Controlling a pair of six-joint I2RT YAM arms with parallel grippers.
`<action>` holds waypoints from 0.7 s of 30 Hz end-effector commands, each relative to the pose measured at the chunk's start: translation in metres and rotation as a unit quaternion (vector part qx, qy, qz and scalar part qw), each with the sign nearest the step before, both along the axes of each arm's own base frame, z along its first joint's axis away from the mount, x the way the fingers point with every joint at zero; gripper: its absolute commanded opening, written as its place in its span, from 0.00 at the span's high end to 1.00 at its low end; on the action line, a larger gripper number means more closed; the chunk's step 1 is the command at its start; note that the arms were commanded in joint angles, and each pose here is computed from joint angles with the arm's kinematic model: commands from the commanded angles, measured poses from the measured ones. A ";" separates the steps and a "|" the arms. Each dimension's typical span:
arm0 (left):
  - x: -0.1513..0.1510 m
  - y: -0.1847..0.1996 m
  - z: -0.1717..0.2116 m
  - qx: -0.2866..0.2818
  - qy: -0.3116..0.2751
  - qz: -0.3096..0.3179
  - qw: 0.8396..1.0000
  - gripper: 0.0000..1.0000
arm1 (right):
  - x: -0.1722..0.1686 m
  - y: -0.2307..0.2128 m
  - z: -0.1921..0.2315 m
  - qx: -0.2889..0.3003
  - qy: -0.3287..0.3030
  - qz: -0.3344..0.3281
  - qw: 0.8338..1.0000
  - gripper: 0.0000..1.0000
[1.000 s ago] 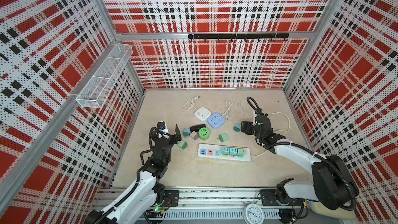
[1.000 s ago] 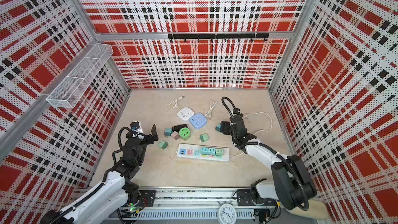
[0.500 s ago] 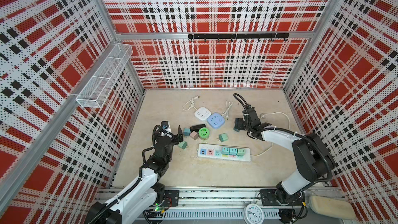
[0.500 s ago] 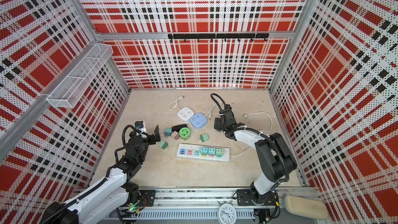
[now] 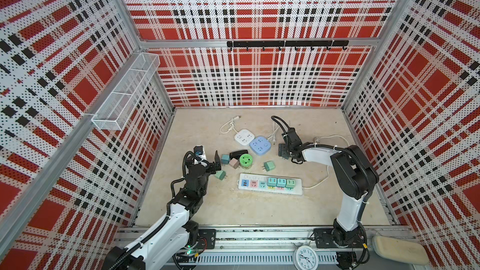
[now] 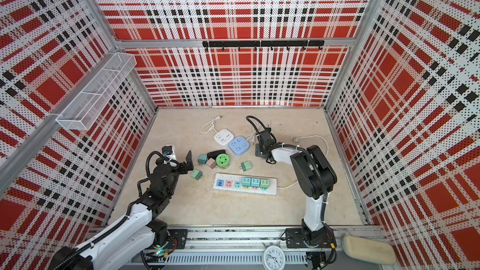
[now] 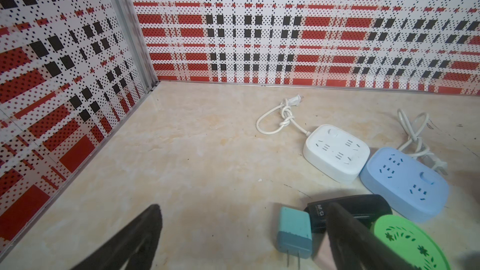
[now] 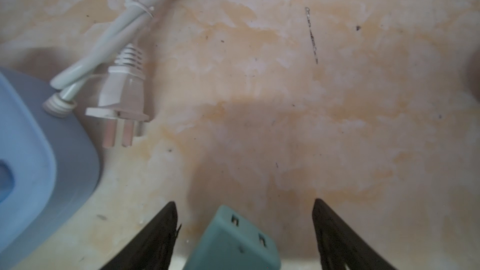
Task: Insert the plug
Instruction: 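Lower the right gripper onto a teal adapter near the blue socket cube and grasp it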
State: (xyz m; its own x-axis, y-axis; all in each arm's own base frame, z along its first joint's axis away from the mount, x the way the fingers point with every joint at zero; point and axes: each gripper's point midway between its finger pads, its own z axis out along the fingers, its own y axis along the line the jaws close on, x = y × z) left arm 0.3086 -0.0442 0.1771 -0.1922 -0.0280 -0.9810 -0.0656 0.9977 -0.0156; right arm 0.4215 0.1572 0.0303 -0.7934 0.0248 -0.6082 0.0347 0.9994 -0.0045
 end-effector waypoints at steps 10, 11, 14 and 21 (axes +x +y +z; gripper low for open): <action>0.005 -0.002 0.017 -0.011 -0.021 0.001 1.000 0.01 | -0.010 -0.011 -0.004 -0.018 -0.006 -0.012 1.000 0.30; 0.005 -0.002 0.017 -0.011 -0.021 0.002 1.000 0.01 | -0.011 -0.012 -0.006 -0.018 -0.003 -0.012 1.000 0.33; 0.005 -0.002 0.016 -0.010 -0.020 0.001 1.000 0.01 | -0.011 -0.012 -0.010 -0.017 0.001 -0.014 1.000 0.36; 0.005 -0.002 0.016 -0.011 -0.020 0.001 1.000 0.00 | -0.010 -0.007 -0.019 -0.012 0.011 -0.007 1.000 0.36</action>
State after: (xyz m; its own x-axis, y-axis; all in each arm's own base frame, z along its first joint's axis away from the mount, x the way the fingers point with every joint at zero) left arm 0.3094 -0.0447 0.1743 -0.2011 -0.0230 -0.9793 -0.0646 0.9979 -0.0102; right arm 0.4152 0.1496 0.0225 -0.7920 0.0248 -0.6100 0.0499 0.9985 -0.0241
